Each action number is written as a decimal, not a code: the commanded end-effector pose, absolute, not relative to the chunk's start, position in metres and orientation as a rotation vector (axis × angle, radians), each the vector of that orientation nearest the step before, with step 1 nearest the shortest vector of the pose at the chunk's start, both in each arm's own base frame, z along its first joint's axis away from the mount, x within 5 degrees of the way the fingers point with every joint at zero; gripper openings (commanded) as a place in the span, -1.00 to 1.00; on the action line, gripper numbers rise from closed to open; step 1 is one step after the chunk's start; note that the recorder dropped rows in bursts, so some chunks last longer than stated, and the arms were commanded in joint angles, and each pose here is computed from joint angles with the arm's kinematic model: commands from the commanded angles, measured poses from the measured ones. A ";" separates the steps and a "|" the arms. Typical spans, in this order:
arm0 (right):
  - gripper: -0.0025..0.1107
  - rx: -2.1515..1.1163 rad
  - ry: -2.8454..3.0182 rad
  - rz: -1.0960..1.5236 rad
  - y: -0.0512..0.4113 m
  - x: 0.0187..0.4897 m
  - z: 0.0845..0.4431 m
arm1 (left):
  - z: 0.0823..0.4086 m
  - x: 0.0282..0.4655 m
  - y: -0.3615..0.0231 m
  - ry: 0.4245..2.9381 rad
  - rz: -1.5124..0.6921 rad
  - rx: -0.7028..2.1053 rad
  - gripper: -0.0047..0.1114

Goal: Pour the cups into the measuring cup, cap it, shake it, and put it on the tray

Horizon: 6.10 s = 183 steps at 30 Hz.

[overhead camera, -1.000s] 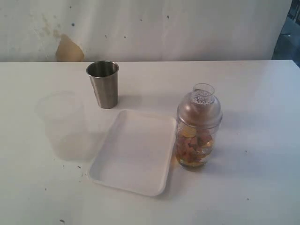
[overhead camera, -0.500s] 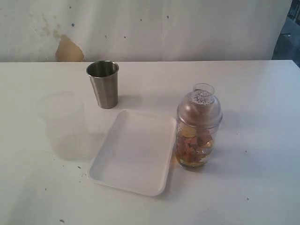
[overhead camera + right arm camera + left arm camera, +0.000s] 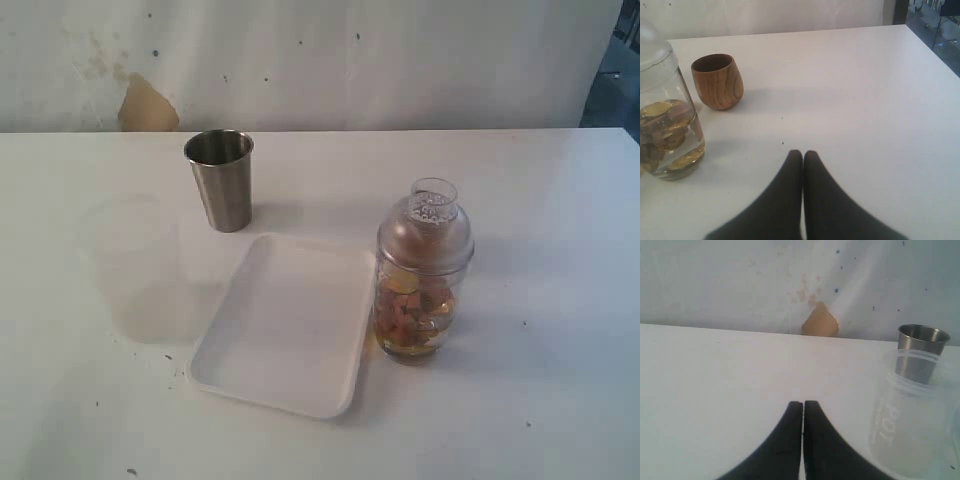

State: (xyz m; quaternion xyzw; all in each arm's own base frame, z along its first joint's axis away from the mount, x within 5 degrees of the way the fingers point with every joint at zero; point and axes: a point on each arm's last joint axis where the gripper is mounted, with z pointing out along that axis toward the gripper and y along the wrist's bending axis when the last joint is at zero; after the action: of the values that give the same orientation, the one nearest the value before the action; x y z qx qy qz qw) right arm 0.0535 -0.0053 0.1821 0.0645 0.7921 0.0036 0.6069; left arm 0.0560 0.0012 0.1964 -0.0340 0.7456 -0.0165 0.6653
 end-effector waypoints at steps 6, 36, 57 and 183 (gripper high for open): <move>-0.96 0.154 1.825 0.007 -0.006 0.053 0.182 | 0.196 0.056 0.004 1.668 -0.001 -0.108 -0.90; -0.96 0.188 1.822 0.033 -0.006 0.053 0.182 | 0.183 0.053 0.004 1.818 0.002 -0.116 -0.90; -0.96 0.193 1.822 0.037 -0.006 0.053 0.182 | 0.183 0.053 0.004 1.818 0.002 -0.116 -0.90; -0.96 -0.486 1.563 0.535 0.054 0.274 0.206 | 0.183 0.053 0.004 1.818 0.002 -0.116 -0.90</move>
State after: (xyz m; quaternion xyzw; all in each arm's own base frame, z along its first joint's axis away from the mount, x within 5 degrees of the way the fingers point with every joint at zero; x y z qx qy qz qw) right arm 0.2711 0.0546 0.1709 -0.2375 0.7134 0.2240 0.6200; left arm 0.0536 0.0034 0.1838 -0.0499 0.7897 -0.0005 0.6114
